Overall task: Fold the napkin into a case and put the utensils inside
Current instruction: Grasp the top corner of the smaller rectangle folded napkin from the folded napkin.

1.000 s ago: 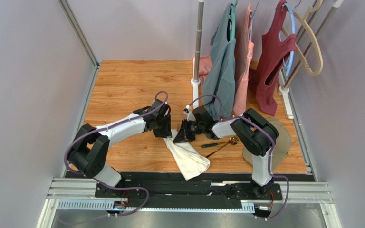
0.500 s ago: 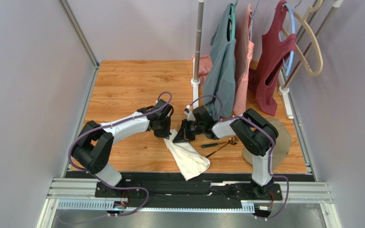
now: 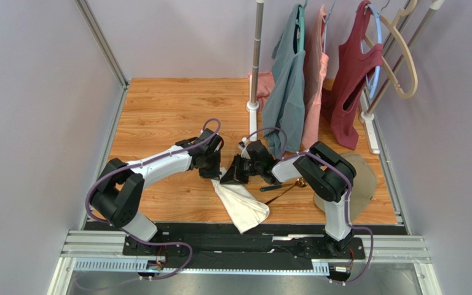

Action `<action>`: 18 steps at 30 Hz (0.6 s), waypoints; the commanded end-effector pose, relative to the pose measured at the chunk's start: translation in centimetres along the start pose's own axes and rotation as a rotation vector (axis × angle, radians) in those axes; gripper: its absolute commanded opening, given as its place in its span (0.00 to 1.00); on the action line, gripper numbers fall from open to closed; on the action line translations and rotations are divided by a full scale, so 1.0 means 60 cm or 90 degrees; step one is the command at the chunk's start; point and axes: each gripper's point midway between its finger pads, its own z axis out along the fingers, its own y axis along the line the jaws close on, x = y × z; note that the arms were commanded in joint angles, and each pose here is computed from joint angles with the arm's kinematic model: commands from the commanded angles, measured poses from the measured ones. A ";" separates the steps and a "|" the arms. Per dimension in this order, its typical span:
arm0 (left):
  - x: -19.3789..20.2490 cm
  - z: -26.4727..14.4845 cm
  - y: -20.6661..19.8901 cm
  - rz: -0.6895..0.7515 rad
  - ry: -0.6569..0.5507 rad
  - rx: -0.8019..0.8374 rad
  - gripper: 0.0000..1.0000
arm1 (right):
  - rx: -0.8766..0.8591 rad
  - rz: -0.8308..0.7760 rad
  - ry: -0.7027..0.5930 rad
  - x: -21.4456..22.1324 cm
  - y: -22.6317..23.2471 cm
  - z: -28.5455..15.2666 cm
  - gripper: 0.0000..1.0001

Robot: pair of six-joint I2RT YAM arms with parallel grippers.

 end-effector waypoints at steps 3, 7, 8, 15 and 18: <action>-0.022 -0.030 -0.009 0.002 -0.032 -0.006 0.00 | 0.013 0.015 -0.061 -0.016 -0.010 0.001 0.00; -0.025 -0.027 -0.019 0.004 -0.026 0.007 0.00 | -0.010 0.015 -0.045 -0.010 0.005 0.011 0.00; -0.019 -0.024 -0.023 0.003 -0.017 0.019 0.00 | -0.009 0.017 -0.044 -0.008 0.005 0.013 0.00; -0.006 -0.025 -0.009 0.005 -0.018 0.009 0.00 | -0.003 0.038 -0.052 -0.020 0.011 0.023 0.00; -0.011 -0.026 -0.004 0.021 -0.022 -0.006 0.00 | -0.001 0.048 -0.064 -0.022 0.011 0.021 0.00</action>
